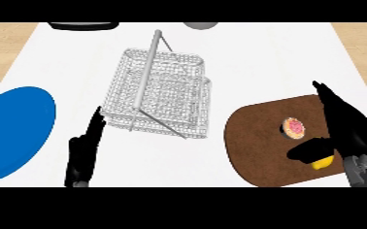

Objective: Pick the cupcake from the cutting board and place it in the tiered basket

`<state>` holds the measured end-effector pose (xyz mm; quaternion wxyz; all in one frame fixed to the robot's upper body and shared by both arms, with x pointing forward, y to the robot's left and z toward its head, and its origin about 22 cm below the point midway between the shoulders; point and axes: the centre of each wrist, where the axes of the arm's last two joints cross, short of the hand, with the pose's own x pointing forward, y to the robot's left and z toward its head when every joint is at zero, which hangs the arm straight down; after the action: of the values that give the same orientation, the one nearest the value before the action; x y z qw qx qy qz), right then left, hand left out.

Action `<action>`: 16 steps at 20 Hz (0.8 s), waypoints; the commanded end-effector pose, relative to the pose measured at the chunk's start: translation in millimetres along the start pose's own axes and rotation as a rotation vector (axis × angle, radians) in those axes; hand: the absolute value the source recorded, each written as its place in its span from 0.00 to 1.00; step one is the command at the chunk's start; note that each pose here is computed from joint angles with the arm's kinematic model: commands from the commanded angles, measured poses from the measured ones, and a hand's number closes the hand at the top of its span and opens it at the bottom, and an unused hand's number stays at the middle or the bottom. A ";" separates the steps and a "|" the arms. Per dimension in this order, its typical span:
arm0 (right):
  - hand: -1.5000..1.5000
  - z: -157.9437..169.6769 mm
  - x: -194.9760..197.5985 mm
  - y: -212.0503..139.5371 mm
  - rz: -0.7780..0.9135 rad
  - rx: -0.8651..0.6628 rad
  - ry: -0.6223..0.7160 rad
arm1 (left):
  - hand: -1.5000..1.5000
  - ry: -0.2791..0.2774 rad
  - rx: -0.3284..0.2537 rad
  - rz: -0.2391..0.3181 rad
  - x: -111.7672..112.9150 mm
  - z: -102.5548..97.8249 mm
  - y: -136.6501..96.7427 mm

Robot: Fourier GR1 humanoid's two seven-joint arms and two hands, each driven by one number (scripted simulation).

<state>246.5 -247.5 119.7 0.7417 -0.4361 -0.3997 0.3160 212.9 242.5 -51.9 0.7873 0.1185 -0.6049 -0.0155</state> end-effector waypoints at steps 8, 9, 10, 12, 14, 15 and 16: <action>0.00 -20.1 3.6 36.5 0.152 0.140 0.175 | 0.50 0.007 -0.007 0.005 -0.7 -5.8 10.3; 0.00 -13.8 19.3 24.2 0.166 0.131 0.183 | 0.50 0.013 -0.005 0.010 0.7 -11.9 -2.8; 0.00 -23.9 8.8 16.1 0.158 0.157 0.183 | 0.50 0.015 -0.006 0.003 -2.5 3.3 1.7; 0.00 -19.9 12.9 15.5 0.148 0.157 0.171 | 0.50 -0.010 0.003 0.001 -13.9 5.0 -3.6; 0.00 -33.5 9.6 16.2 0.140 0.170 0.181 | 0.50 0.012 0.007 0.003 -15.6 -1.8 -3.3; 0.00 -26.6 13.2 28.6 0.167 0.186 0.187 | 0.50 0.015 0.014 0.009 -17.2 1.0 12.6; 0.00 -33.4 15.1 39.3 0.162 0.187 0.189 | 0.50 0.011 0.001 0.004 -3.3 9.3 6.2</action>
<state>270.5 -243.3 89.9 0.7725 -0.4153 -0.3158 0.3620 211.1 246.5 -56.5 0.7830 0.1167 -0.6109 -0.0117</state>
